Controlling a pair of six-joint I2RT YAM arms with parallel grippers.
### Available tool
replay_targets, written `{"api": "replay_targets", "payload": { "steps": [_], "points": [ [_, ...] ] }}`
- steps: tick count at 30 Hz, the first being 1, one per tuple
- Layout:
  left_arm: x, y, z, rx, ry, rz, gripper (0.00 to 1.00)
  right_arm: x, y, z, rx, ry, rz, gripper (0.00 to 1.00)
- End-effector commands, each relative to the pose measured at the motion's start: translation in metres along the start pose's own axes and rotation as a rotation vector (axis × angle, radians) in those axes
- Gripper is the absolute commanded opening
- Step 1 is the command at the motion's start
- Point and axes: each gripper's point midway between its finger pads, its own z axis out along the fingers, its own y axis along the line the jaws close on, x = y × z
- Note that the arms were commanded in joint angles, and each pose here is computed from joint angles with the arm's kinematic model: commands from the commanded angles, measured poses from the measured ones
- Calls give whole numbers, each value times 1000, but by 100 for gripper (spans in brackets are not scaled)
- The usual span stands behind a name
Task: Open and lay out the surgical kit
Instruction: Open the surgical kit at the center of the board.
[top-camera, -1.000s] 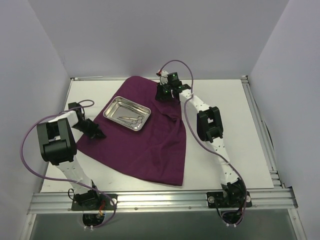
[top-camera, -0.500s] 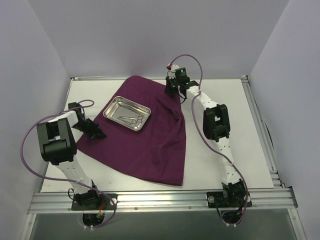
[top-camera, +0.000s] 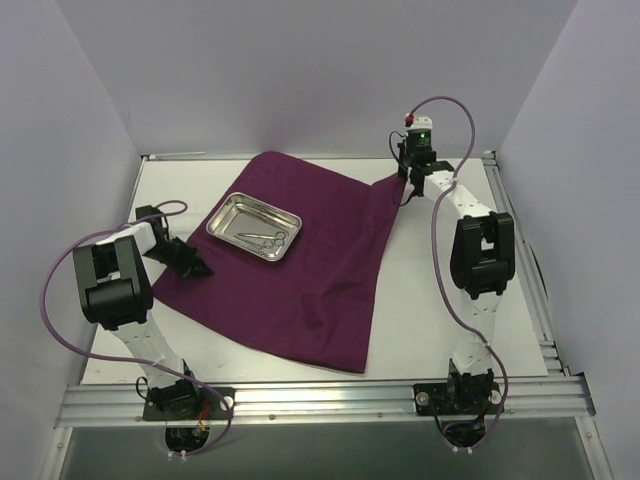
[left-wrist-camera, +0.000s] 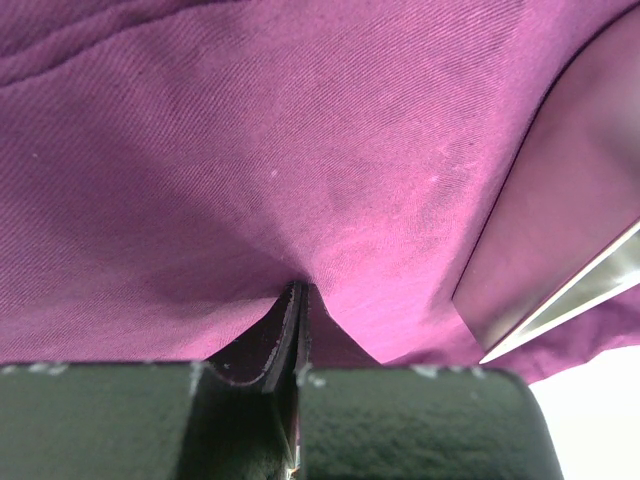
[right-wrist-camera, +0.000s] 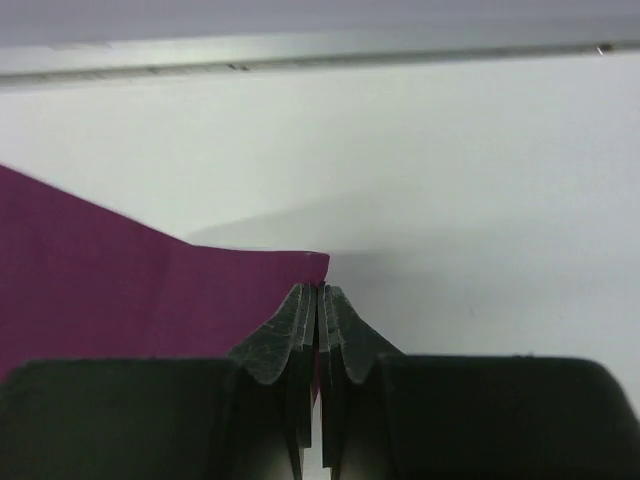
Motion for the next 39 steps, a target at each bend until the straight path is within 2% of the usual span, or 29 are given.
{"api": "replay_targets", "payload": {
  "steps": [1,5,13,16,26,27,29,30,31,33,35,37,39],
  "points": [
    [-6,15,12,-52,-23,19,3,0,-35,-19,157,-21,14,0],
    [-5,15,13,-44,-17,23,4,30,-66,-22,289,65,6,0],
    [-6,14,12,-44,-17,30,4,106,-106,-28,426,298,34,0],
    [-6,14,9,-51,-21,39,4,117,-126,-38,533,353,45,0],
    [-8,13,7,-45,-21,42,4,146,-155,-53,595,441,87,0],
    [-9,13,7,-44,-22,44,4,147,-151,-47,544,447,95,2],
    [-11,11,7,-39,-25,46,4,141,-145,-34,507,422,87,17],
    [-10,11,8,-39,-20,44,4,125,-142,-28,487,391,74,27],
    [-11,10,7,-38,-19,43,5,129,-142,-21,486,410,66,42],
    [-11,8,5,-32,-22,45,5,99,-140,-14,481,369,84,49],
    [-10,6,1,-30,-25,50,7,88,-131,-16,456,365,89,52],
    [-10,4,-5,-26,-35,62,8,77,-106,-26,393,362,100,52],
    [-8,0,-13,-12,-43,73,14,82,-80,-37,320,390,115,50]
  ]
}}
